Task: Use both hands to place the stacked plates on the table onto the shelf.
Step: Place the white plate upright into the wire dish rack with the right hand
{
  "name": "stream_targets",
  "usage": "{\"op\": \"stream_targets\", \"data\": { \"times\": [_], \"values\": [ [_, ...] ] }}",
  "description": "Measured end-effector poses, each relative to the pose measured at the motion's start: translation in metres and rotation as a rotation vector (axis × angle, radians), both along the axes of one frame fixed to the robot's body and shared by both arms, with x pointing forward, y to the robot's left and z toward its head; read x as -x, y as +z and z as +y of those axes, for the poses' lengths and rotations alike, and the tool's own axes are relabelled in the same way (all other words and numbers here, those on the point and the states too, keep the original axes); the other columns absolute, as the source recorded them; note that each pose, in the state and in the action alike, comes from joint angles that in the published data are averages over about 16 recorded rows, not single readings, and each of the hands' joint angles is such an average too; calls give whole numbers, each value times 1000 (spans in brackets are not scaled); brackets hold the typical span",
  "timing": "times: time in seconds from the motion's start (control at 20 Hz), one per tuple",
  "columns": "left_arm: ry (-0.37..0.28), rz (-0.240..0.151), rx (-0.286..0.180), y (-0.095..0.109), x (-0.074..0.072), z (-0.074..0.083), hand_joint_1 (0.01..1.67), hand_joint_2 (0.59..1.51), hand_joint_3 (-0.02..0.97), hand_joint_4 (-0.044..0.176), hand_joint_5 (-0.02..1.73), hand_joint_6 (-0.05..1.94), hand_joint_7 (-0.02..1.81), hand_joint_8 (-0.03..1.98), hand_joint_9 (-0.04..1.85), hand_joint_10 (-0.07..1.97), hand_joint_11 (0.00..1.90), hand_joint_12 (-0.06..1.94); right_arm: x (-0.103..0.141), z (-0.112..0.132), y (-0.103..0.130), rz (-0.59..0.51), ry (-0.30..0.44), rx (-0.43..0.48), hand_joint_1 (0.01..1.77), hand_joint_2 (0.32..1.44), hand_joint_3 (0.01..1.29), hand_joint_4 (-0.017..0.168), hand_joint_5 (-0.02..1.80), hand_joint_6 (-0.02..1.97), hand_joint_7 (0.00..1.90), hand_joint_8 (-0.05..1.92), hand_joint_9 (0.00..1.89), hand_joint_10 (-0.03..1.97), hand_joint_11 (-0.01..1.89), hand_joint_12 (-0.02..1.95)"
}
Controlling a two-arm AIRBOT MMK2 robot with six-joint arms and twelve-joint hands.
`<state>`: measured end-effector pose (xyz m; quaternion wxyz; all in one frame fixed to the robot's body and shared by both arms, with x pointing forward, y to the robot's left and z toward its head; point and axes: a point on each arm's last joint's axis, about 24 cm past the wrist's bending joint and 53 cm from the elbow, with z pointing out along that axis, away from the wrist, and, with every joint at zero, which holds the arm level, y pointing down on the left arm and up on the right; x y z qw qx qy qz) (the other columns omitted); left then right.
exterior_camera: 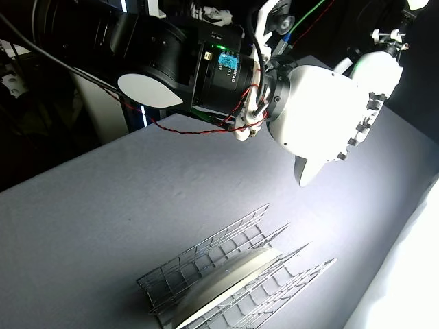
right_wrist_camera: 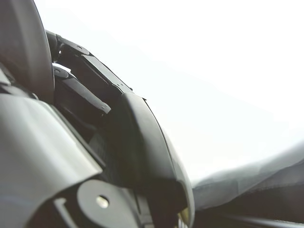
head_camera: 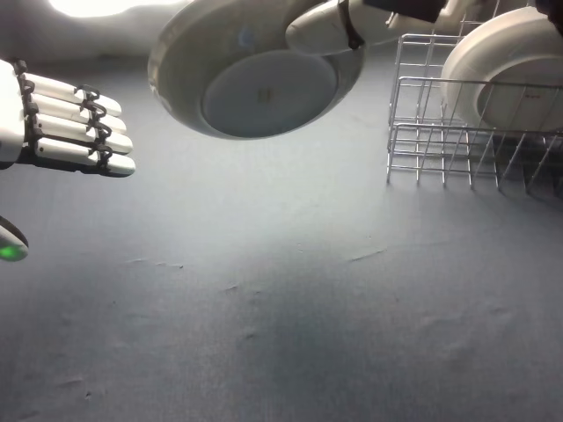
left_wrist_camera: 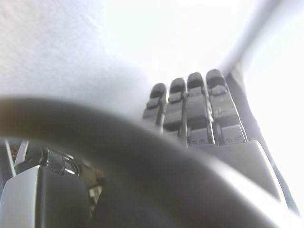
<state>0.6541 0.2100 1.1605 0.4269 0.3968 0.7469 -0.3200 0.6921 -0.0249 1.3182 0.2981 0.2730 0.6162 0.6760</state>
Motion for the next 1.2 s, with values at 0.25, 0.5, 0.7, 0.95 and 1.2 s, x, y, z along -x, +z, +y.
{"op": "stream_targets", "data": {
  "times": [0.25, 0.5, 0.7, 0.95, 1.2],
  "values": [
    [-13, 2, -2, -1, 4, -2, 19, 1154, 22, 2, 22, 1, 15, 15, 21, 6, 19, 10, -5, -18, 4, 32, -27, -28, 1381, 1070, 15, -8, 755, 1128, 986, 902, 903, 1217, 808, 1358],
    [-26, 4, -1, -1, 9, -5, 19, 1153, 21, 2, 22, 1, 15, 15, 21, 6, 19, 10, -8, -43, 6, 33, -64, -23, 1382, 1070, 15, -8, 747, 1129, 986, 903, 900, 1222, 807, 1361],
    [-38, 6, 1, -1, 13, -8, 19, 1153, 21, 1, 22, 1, 14, 15, 21, 6, 19, 10, -9, -65, 5, 28, -99, -8, 1382, 1070, 15, -8, 743, 1130, 986, 904, 898, 1224, 807, 1366],
    [-58, 11, 3, -2, 18, -13, 19, 1154, 20, 2, 21, 1, 16, 15, 20, 7, 19, 10, -8, -89, -2, 27, -136, 25, 1383, 1070, 14, -8, 740, 1130, 986, 905, 897, 1229, 805, 1374],
    [-78, 19, 4, -3, 25, -17, 19, 1155, 20, 2, 21, 2, 17, 15, 20, 6, 19, 10, -7, -107, -13, 21, -167, 70, 1386, 1070, 15, -8, 744, 1131, 982, 919, 894, 1234, 797, 1371]
  ]
}}
